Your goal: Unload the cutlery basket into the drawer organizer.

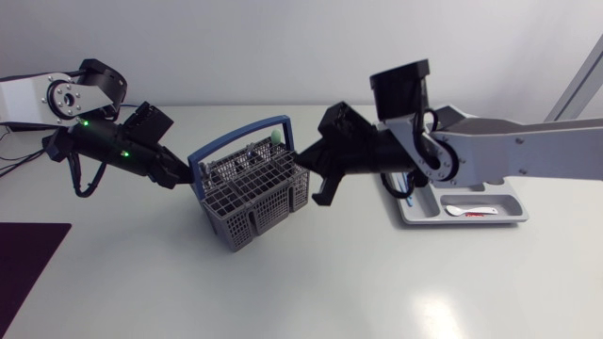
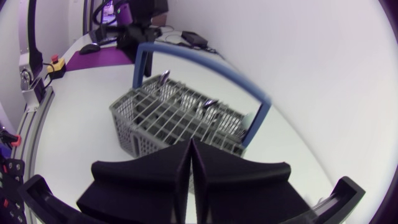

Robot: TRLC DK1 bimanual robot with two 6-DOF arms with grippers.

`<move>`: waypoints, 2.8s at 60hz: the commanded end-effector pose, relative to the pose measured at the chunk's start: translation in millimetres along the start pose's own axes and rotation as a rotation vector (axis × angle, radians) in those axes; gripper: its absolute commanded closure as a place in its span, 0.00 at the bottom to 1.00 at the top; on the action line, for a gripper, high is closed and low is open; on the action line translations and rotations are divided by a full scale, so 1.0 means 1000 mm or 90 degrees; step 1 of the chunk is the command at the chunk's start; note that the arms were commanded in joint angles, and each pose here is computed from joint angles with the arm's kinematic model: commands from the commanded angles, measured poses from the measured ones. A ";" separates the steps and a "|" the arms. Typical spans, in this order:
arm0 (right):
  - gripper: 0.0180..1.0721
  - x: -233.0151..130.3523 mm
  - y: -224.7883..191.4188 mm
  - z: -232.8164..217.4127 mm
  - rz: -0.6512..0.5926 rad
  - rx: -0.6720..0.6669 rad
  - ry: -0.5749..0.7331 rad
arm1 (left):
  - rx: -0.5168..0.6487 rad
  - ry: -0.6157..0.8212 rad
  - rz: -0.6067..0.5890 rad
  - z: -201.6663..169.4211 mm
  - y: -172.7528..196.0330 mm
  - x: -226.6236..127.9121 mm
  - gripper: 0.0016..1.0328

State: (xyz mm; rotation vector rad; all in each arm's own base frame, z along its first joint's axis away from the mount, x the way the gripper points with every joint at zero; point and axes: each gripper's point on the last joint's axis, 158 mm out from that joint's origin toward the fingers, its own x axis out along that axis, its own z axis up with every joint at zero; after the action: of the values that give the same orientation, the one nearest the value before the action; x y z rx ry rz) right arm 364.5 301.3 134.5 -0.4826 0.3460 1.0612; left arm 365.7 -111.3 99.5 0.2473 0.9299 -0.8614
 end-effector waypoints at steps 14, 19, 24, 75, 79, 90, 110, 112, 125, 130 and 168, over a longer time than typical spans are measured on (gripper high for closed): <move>0.93 0.029 0.015 -0.081 0.046 0.031 0.091 | 0.006 0.000 -0.021 -0.001 -0.022 0.001 0.97; 0.93 0.040 0.007 -0.084 0.042 0.035 0.096 | 0.015 0.001 -0.026 -0.001 -0.030 0.001 0.97; 0.93 0.052 -0.009 -0.082 0.026 0.040 0.087 | 0.024 0.002 -0.033 0.000 -0.040 0.002 0.97; 0.34 -0.048 -0.049 -0.007 -0.091 0.044 0.011 | 0.016 -0.084 0.017 0.049 -0.047 -0.026 0.92; 0.35 -0.056 -0.023 -0.006 -0.060 0.044 0.022 | 0.001 -0.077 0.022 0.041 -0.039 -0.026 0.92; 0.81 -0.069 0.029 -0.015 0.044 0.070 0.041 | -0.004 -0.048 0.026 0.023 -0.029 -0.014 0.92; 0.89 -0.066 0.114 -0.039 0.195 0.046 0.089 | 0.004 -0.096 0.034 0.066 0.008 0.025 0.92; 0.89 -0.064 0.119 -0.041 0.203 0.045 0.093 | 0.006 -0.096 0.033 0.069 0.009 0.029 0.93; 0.89 -0.043 0.145 -0.056 0.255 0.042 0.124 | -0.006 -0.089 0.032 0.071 0.029 0.050 0.93; 0.89 -0.031 0.147 -0.063 0.258 0.044 0.126 | -0.013 -0.078 0.027 0.065 0.033 0.060 0.93; 0.90 -0.007 0.036 -0.071 0.071 0.062 0.082 | -0.011 -0.025 0.021 0.026 0.020 0.072 0.97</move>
State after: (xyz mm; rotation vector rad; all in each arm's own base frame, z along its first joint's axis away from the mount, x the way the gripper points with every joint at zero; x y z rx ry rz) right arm 303.2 276.9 64.4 -0.4547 0.5674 1.1655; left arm 440.3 -154.2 74.0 0.2270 0.8233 -0.8141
